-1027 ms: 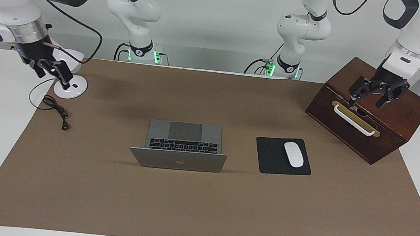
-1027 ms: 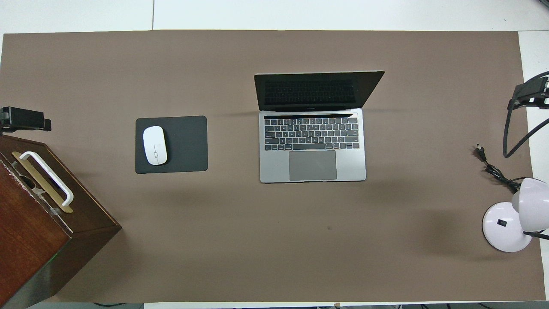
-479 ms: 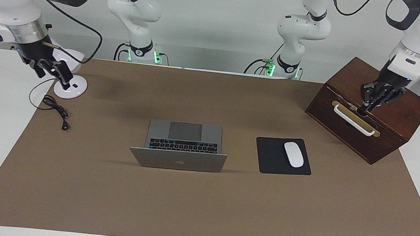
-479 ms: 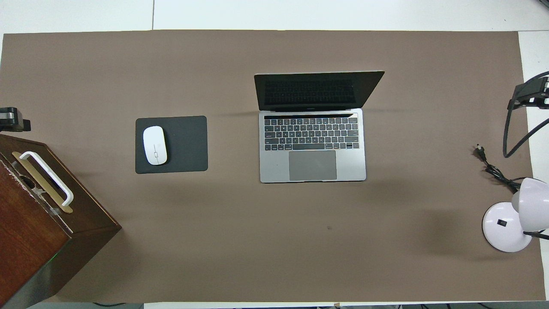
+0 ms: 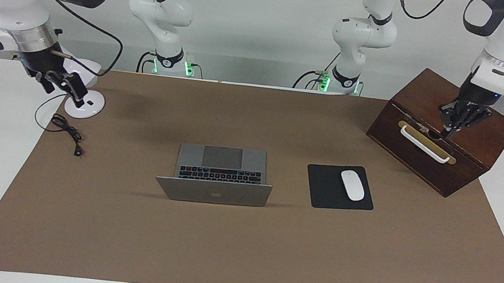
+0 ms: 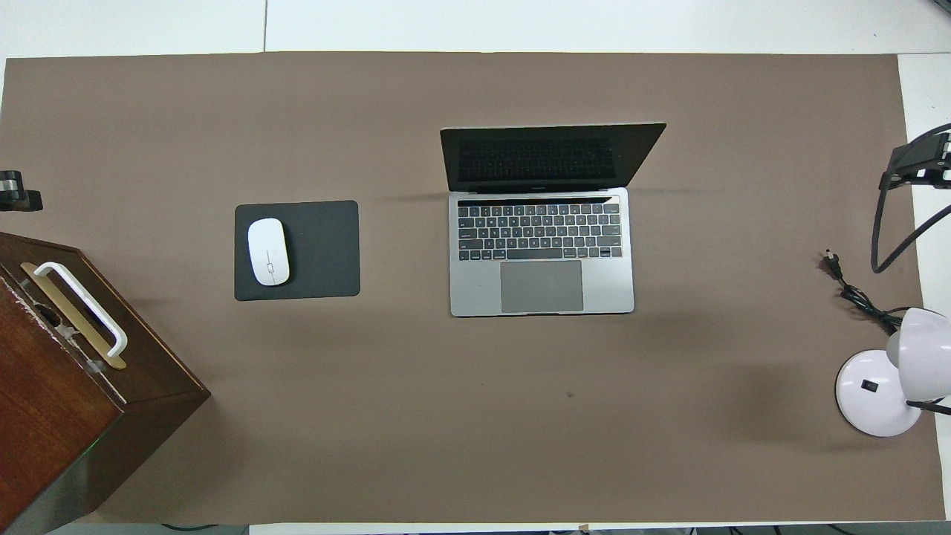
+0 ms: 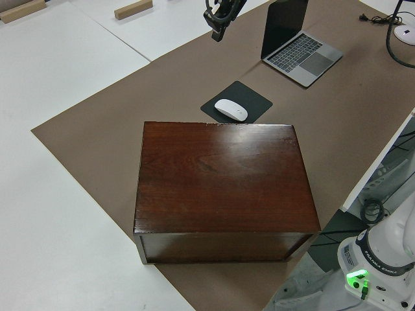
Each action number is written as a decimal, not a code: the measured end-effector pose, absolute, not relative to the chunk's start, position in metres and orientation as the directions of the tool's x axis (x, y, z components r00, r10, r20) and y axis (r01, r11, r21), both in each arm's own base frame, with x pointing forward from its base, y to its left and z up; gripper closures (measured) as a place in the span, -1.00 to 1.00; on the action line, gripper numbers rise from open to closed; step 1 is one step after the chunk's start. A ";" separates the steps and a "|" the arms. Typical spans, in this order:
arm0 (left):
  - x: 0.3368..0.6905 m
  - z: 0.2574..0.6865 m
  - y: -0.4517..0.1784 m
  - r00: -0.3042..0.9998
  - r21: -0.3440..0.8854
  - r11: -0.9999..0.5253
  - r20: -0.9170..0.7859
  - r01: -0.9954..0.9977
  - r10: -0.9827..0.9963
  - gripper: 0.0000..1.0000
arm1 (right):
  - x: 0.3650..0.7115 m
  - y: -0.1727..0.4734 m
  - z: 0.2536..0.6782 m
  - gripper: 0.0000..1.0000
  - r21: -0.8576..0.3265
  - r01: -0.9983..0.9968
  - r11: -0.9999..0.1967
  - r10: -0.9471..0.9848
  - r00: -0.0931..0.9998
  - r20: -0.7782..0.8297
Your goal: Close laptop with both arms
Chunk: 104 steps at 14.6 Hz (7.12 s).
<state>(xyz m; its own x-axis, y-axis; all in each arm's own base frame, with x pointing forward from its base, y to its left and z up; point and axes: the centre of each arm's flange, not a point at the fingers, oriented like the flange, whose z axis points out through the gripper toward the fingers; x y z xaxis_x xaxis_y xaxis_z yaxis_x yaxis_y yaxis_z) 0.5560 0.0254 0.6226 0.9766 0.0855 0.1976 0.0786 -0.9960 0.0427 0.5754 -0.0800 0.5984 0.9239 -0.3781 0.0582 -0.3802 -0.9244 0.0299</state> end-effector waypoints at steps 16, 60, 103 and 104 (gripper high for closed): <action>0.561 0.605 -0.109 0.944 0.173 -0.985 0.324 -0.001 0.056 0.98 | 0.601 -0.102 0.614 0.40 0.016 -0.297 -0.955 -0.289 0.937 0.198; 0.381 0.268 -0.352 0.623 0.052 -0.800 0.658 -0.597 -0.422 0.98 | 0.747 0.237 0.451 0.98 -0.116 -0.393 -0.912 -0.410 0.880 0.239; 0.380 0.264 -0.349 0.520 -0.050 -0.732 0.672 -0.680 -0.528 0.98 | 0.682 0.190 0.402 0.98 0.029 -0.507 -0.862 -0.480 0.795 -0.371; 0.380 0.264 -0.349 0.519 -0.050 -0.732 0.672 -0.680 -0.528 0.98 | 0.678 0.190 0.403 0.98 0.041 -0.501 -0.864 -0.477 0.790 -0.385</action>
<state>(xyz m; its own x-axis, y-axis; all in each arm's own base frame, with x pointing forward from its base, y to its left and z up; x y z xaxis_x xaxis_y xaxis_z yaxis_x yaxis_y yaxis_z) 0.3803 -0.3489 0.2643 0.5192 -0.5279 0.6721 -0.6795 -0.7319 -0.0499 0.6784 0.1895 0.4033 0.7904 -0.4766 -0.3850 -0.5011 -0.8644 0.0413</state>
